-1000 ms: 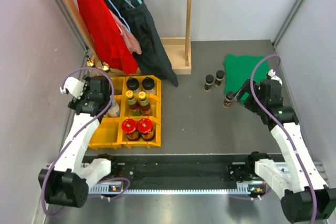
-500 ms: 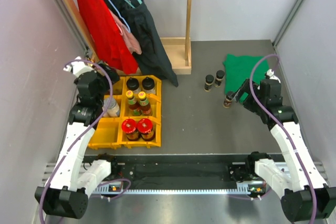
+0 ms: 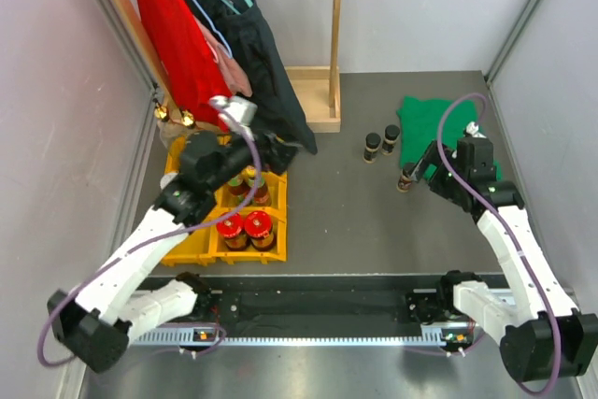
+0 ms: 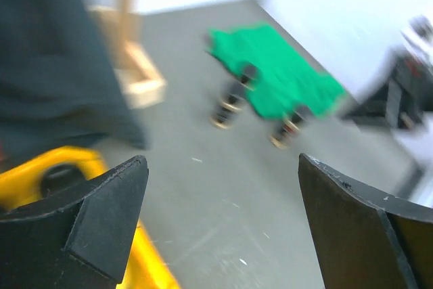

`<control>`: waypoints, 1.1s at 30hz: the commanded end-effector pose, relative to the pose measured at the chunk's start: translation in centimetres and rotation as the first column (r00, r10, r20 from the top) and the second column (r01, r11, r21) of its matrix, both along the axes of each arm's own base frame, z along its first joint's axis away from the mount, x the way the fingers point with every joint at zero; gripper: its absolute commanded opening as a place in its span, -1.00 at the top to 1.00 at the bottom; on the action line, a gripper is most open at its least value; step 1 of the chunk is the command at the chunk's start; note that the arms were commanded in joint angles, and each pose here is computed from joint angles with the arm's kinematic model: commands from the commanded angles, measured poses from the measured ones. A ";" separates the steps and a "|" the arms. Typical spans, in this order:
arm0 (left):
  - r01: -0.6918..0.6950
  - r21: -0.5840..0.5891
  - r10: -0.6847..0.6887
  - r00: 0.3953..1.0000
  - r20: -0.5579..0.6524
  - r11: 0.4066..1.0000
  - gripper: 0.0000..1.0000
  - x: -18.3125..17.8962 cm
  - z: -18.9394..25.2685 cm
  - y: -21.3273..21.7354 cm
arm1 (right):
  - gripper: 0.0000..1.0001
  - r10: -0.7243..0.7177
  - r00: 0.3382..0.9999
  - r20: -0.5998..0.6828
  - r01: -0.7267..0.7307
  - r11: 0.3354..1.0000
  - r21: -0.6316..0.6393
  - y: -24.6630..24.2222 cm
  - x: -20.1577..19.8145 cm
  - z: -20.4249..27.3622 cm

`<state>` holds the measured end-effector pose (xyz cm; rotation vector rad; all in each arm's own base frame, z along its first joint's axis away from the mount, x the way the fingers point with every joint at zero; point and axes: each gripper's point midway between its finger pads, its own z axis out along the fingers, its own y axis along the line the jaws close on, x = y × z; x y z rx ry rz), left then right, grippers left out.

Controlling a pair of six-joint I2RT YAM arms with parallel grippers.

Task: Organize the condiment bottles
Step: Pick up the bottle from the center of the board.

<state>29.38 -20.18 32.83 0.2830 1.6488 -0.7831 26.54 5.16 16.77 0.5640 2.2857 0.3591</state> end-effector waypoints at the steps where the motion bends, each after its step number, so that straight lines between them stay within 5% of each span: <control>1: 0.107 0.096 -0.117 0.986 0.117 0.990 -0.93 -0.3 1.1 -5.6 | -0.93 -0.007 0.999 0.036 0.007 1.000 -0.001 -0.2 1.2 0.4; 13: 0.064 0.246 -0.060 0.998 -0.023 0.967 -0.92 6.3 -7.6 -16.6 | -0.93 -0.009 1.000 0.024 0.010 1.000 -0.018 -0.5 1.0 -0.4; 33: 0.084 0.265 -0.060 0.994 -0.096 0.961 -0.91 13.2 -15.3 -24.9 | -0.93 0.026 1.000 0.011 -0.026 0.999 -0.024 -0.2 1.3 -2.2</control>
